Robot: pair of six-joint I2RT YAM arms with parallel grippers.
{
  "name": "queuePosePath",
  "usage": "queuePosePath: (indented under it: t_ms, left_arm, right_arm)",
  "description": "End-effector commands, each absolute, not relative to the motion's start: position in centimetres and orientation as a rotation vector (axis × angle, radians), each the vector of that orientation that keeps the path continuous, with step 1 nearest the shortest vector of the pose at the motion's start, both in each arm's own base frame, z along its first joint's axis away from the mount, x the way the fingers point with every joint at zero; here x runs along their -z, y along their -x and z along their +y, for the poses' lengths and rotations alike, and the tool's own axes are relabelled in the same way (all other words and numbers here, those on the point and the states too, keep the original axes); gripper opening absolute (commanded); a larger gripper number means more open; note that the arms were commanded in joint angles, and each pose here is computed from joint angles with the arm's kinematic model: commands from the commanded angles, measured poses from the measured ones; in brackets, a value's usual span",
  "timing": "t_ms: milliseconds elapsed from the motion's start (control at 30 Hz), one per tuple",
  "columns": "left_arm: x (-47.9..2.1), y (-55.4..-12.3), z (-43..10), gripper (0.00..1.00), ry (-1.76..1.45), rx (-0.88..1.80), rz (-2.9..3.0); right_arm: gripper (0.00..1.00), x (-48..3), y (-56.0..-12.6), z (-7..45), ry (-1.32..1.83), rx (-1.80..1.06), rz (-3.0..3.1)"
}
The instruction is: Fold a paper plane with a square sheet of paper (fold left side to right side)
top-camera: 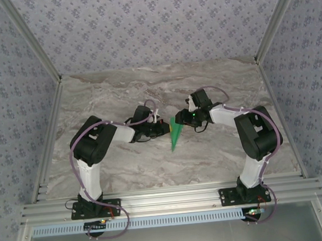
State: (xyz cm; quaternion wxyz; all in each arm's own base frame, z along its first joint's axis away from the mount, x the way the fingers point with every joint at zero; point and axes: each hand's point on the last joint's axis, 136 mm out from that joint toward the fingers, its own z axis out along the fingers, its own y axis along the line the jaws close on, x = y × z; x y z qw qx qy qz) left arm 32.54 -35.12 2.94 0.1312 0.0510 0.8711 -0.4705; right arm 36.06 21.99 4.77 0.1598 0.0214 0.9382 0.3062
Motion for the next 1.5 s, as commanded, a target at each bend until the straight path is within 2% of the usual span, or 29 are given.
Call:
queuePosePath:
  t_ms: [0,267,633,933,1267,1467]
  left_arm:
    - [-2.6,-33.1,-35.5,0.0,-0.182,1.341,2.523]
    - [-3.1,-33.1,-35.8,0.0,-0.196,1.348,2.515]
    - [-4.3,-33.2,-36.5,0.0,-0.226,1.364,2.496]
    - [-3.1,-33.2,-36.4,0.0,-0.217,1.339,2.526]
    - [-2.4,-33.3,-36.4,0.0,-0.208,1.328,2.54]
    - [-1.7,-33.0,-36.1,0.0,-0.203,1.313,2.558]
  right_arm:
    - [0.53,-4.8,-36.1,22.2,-0.096,-0.937,2.679]
    - [0.53,-4.8,-36.7,22.8,-0.078,-0.966,2.664]
    - [0.53,-2.2,-36.1,22.3,-0.11,-0.904,2.755]
    - [0.53,-1.8,-35.6,22.1,-0.093,-0.889,2.772]
    - [0.53,-1.9,-35.3,22.4,-0.067,-0.89,2.773]
    - [0.53,-5.0,-36.1,22.5,-0.037,-0.946,2.685]
